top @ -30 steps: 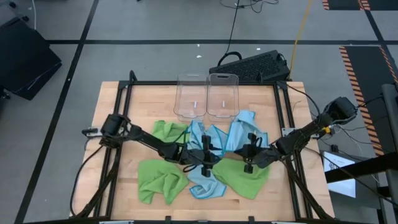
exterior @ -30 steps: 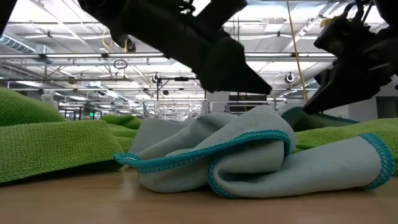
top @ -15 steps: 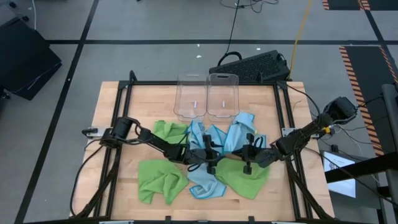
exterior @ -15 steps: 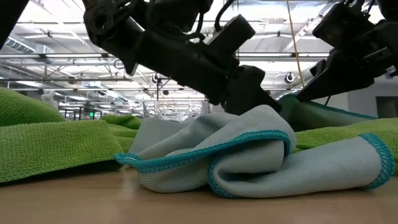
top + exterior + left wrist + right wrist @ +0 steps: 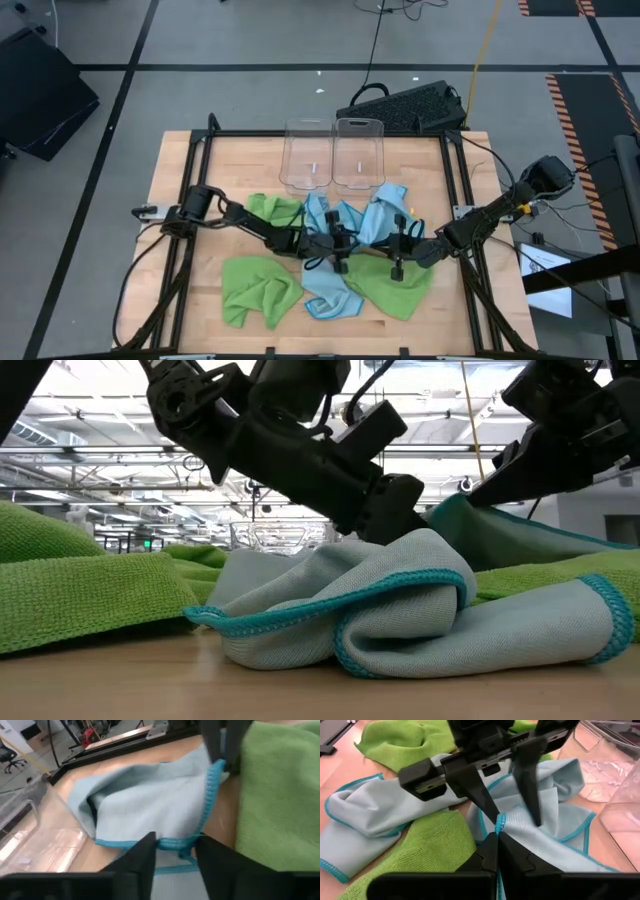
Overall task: Fold microfiber towels
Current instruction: Fold the top right blue microfiber towel
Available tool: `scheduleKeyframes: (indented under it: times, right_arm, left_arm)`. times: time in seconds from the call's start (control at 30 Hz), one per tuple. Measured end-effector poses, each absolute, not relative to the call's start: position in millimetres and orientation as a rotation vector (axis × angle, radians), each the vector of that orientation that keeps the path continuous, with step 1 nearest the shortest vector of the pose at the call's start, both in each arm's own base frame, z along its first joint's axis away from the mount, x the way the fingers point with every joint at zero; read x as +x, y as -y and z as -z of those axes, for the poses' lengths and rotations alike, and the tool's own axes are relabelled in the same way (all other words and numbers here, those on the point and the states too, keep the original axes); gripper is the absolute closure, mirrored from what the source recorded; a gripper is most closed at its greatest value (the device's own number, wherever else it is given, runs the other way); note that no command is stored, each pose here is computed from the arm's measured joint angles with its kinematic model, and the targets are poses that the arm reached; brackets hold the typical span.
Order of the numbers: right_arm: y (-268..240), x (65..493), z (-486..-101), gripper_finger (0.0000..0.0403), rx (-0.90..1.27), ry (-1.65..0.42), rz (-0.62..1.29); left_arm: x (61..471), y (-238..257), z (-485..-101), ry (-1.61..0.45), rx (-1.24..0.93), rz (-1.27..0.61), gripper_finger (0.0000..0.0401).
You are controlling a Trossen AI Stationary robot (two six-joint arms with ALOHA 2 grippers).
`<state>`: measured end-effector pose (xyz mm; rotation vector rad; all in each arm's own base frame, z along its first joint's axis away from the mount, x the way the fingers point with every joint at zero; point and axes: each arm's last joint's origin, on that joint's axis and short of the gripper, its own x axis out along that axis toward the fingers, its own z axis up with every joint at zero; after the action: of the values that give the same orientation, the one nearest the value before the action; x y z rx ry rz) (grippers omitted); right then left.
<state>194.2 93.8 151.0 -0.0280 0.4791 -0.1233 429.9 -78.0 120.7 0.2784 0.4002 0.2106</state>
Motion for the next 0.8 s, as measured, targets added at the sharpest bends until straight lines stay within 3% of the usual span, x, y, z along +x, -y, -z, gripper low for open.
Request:
scheduleKeyframes:
  times: [0.2,0.37,0.47,0.7,0.8]
  right_arm:
    - [-94,194,-151,0.0403,-0.035,-0.480,0.122]
    - [-93,194,-151,0.0403,-0.041,-0.473,0.150]
    - [-92,194,-151,0.0403,-0.044,-0.462,0.187]
    - [-92,194,-152,0.0403,-0.043,-0.458,0.198]
    - [-91,194,-152,0.0403,-0.037,-0.454,0.207]
  left_arm:
    - [429,82,-121,-0.398,0.305,-0.210,0.0365]
    - [427,91,-121,-0.403,0.366,-0.178,0.0385]
    - [425,100,-121,-0.403,0.424,-0.171,0.0355]
    - [419,116,-123,-0.406,0.529,-0.278,0.0219]
    - [419,117,-125,-0.384,0.522,-0.304,0.0180]
